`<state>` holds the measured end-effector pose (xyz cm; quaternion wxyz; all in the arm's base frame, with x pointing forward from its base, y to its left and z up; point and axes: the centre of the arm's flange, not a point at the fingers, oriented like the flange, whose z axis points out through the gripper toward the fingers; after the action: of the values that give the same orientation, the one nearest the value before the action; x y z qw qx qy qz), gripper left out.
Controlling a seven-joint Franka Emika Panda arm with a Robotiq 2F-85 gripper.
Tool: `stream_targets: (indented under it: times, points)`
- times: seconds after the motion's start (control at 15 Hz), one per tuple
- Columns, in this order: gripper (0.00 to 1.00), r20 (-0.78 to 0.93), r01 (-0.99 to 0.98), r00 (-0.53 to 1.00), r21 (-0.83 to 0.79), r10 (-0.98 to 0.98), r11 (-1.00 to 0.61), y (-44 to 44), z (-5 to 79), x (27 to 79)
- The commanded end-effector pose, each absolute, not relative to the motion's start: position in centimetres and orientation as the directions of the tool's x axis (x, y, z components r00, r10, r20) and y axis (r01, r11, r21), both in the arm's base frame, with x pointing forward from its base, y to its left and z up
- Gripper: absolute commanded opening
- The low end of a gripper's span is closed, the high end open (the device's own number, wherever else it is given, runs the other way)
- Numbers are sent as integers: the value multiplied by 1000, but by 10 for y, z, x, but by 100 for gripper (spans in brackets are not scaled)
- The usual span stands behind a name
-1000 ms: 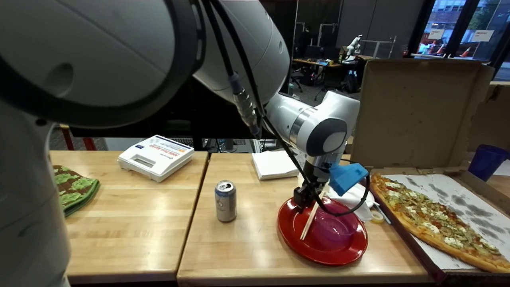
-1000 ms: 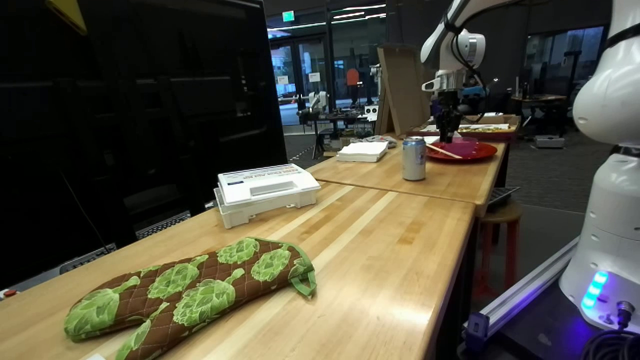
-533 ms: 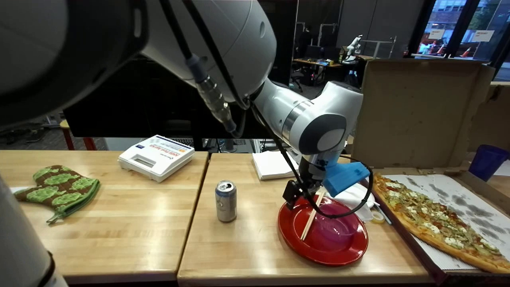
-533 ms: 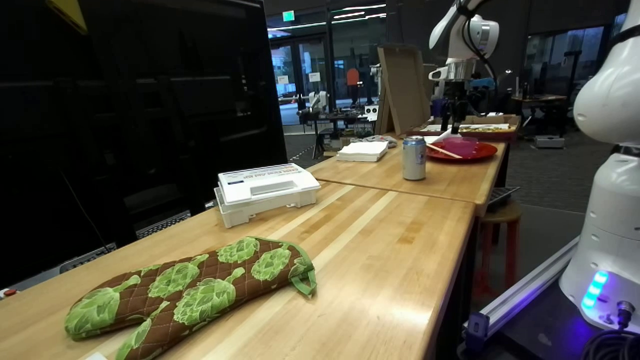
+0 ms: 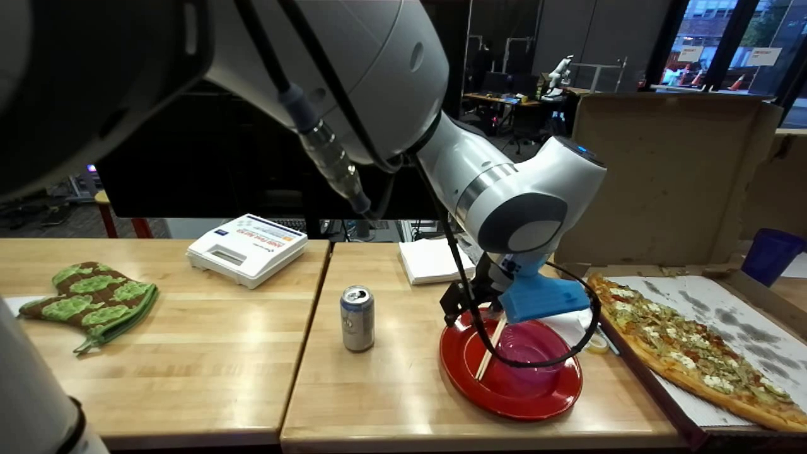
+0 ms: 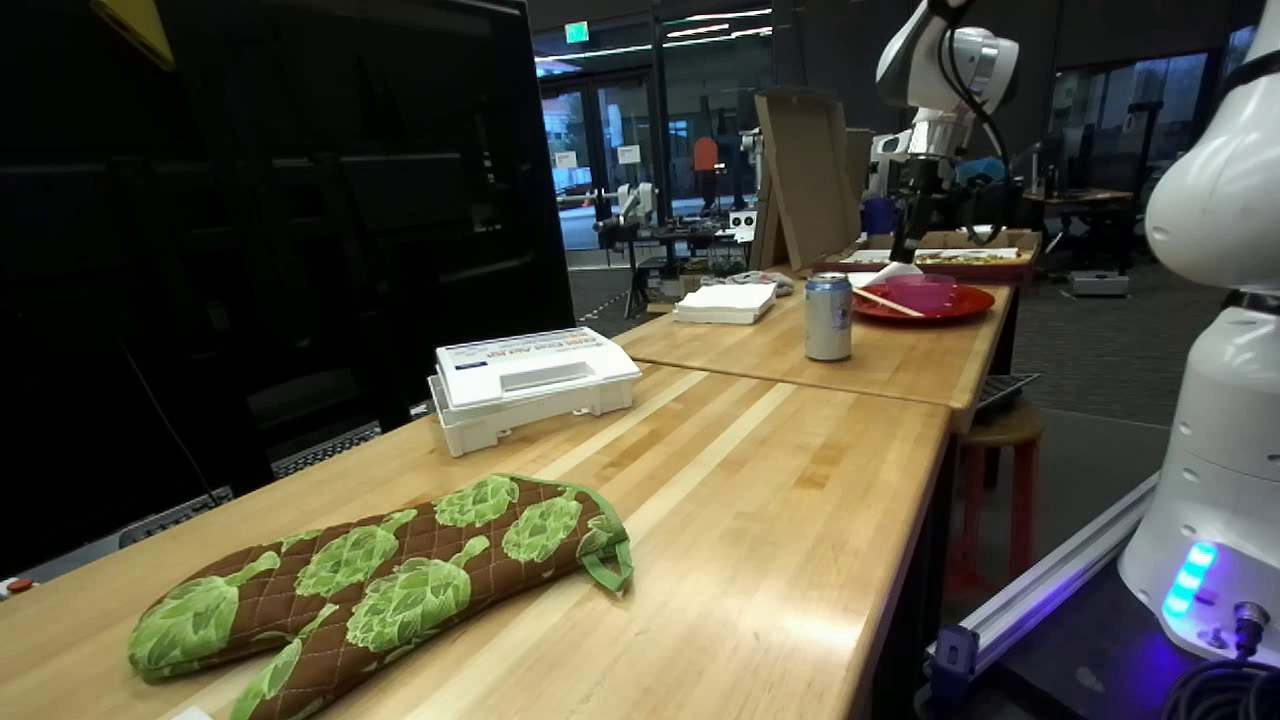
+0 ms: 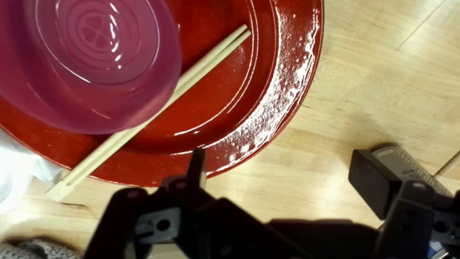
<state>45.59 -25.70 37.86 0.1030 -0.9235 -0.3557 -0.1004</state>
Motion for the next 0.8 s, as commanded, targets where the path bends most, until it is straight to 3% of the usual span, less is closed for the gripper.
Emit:
stream_targets:
  times: [0.0,0.73]
  points:
    - [100,255,582,799,-97,545,-807,-262,385,449]
    - [100,153,450,887,-79,435,-889,-280,353,474]
